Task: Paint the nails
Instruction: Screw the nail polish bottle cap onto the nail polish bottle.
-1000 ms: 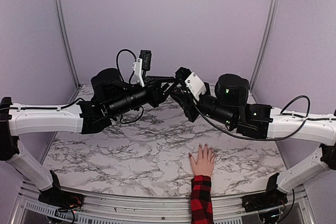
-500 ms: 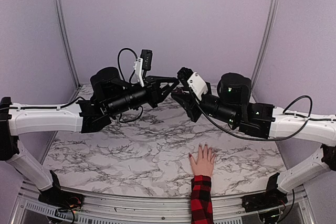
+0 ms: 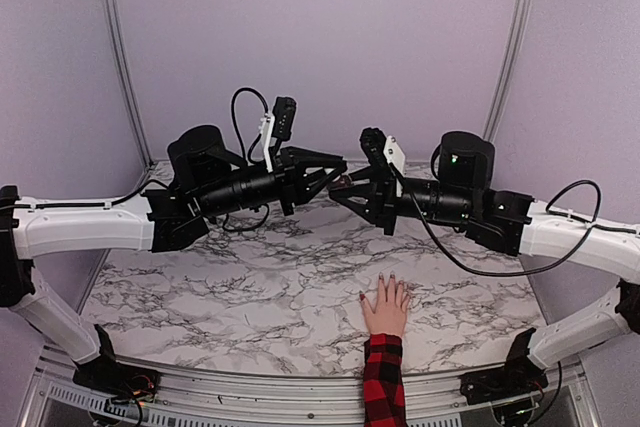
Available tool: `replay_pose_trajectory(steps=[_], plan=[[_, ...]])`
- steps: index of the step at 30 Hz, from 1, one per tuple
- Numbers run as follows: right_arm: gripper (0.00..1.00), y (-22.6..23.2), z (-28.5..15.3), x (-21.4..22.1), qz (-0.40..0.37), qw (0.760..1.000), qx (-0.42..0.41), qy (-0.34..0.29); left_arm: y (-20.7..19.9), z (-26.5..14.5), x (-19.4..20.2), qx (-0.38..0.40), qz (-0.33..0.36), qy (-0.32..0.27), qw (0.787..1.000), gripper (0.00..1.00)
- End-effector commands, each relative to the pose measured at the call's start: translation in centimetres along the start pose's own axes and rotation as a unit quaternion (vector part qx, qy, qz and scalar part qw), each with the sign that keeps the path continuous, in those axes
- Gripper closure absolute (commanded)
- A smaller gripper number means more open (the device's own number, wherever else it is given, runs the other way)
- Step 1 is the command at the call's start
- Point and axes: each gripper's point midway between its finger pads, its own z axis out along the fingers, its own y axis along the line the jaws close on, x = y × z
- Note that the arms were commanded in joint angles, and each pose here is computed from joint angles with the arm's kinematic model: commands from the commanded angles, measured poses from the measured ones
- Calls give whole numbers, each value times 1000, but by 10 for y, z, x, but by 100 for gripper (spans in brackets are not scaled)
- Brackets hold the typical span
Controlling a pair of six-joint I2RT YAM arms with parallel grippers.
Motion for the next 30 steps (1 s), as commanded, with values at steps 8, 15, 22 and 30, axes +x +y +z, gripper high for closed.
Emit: replay_pose_trajectory(steps=[8, 15, 22, 30], plan=[[100, 51, -22, -60, -28, 981, -156, -114, -47, -13, 15, 122, 39, 31, 991, 100], [100, 49, -22, -50, -33, 984, -146, -99, -33, -33, 5, 82, 61, 41, 994, 64], [100, 48, -17, -37, -28, 985, -147, -86, -34, -40, 13, 80, 75, 76, 991, 60], [100, 50, -10, -23, -18, 985, -156, -72, -40, -42, 4, 88, 72, 68, 991, 60]])
